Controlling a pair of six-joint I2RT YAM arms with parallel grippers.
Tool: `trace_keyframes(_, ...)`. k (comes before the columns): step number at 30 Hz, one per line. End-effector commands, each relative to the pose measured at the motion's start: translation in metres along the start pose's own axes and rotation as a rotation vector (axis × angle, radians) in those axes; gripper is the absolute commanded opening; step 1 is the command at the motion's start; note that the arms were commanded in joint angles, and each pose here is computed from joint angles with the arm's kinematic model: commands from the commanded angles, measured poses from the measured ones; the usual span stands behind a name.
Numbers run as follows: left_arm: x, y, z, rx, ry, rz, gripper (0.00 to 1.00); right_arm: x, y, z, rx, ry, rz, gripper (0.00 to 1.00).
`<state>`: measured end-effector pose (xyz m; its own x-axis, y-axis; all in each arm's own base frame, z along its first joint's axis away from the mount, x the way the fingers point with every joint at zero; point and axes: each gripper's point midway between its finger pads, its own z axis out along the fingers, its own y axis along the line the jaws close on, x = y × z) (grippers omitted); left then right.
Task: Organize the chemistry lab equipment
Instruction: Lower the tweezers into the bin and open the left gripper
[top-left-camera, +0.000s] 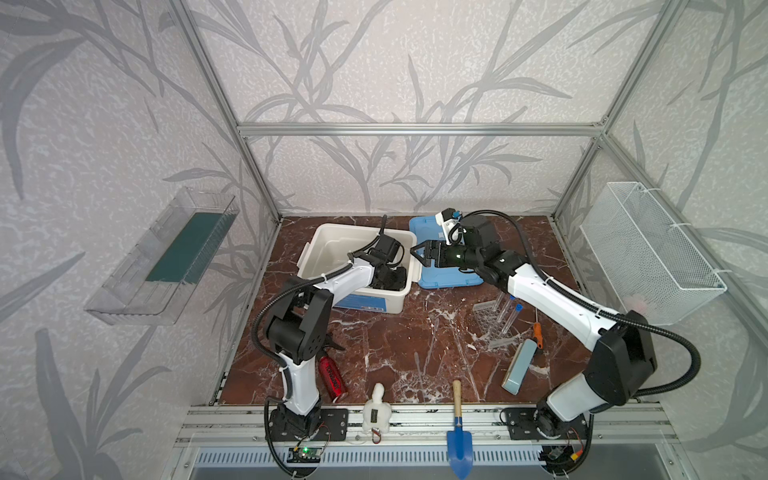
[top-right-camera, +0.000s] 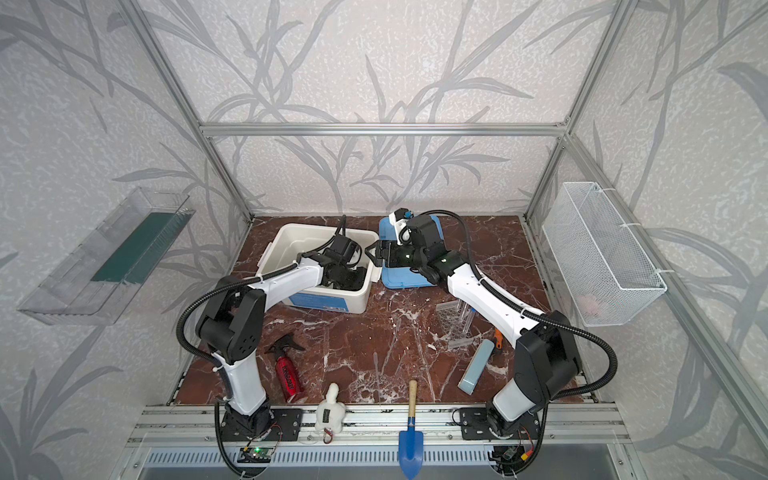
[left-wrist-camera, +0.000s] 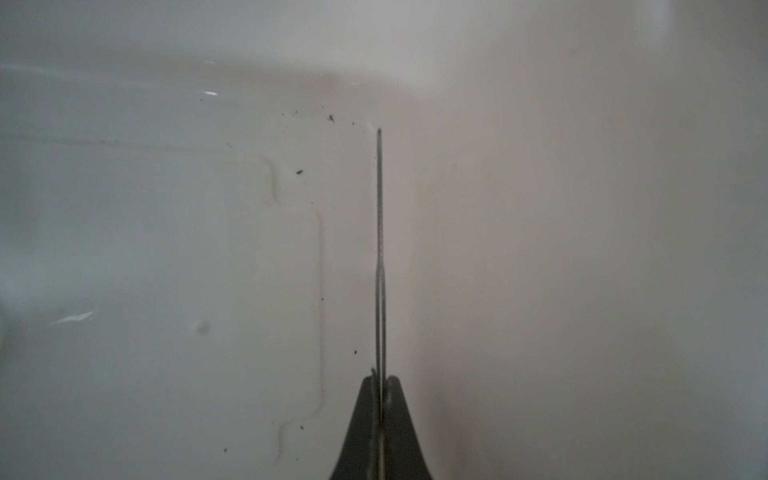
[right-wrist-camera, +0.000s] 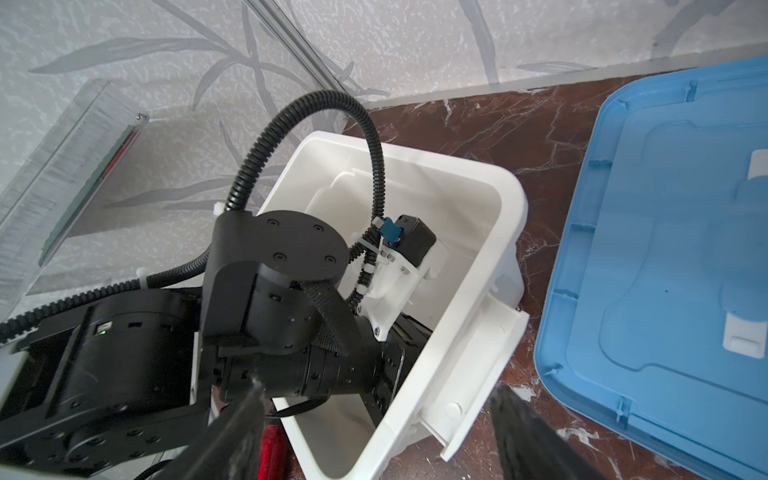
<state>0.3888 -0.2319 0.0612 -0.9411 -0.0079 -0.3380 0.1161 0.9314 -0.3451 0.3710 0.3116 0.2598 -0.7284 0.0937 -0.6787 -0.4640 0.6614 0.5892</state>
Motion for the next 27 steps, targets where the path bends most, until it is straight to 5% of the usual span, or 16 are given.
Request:
trace_keyframes(1,-0.005,-0.001,0.006,0.019,-0.001,0.018,0.00,-0.001,-0.002,-0.005,0.005,-0.009,-0.016,0.84)
trace_keyframes(24,-0.004,0.020,0.039,-0.050,0.022,0.020,0.01,0.000,-0.012,-0.003,0.020,0.000,-0.016,0.84)
trace_keyframes(27,-0.005,0.020,0.039,-0.052,0.020,0.022,0.07,0.002,-0.012,-0.001,0.018,0.007,-0.012,0.84)
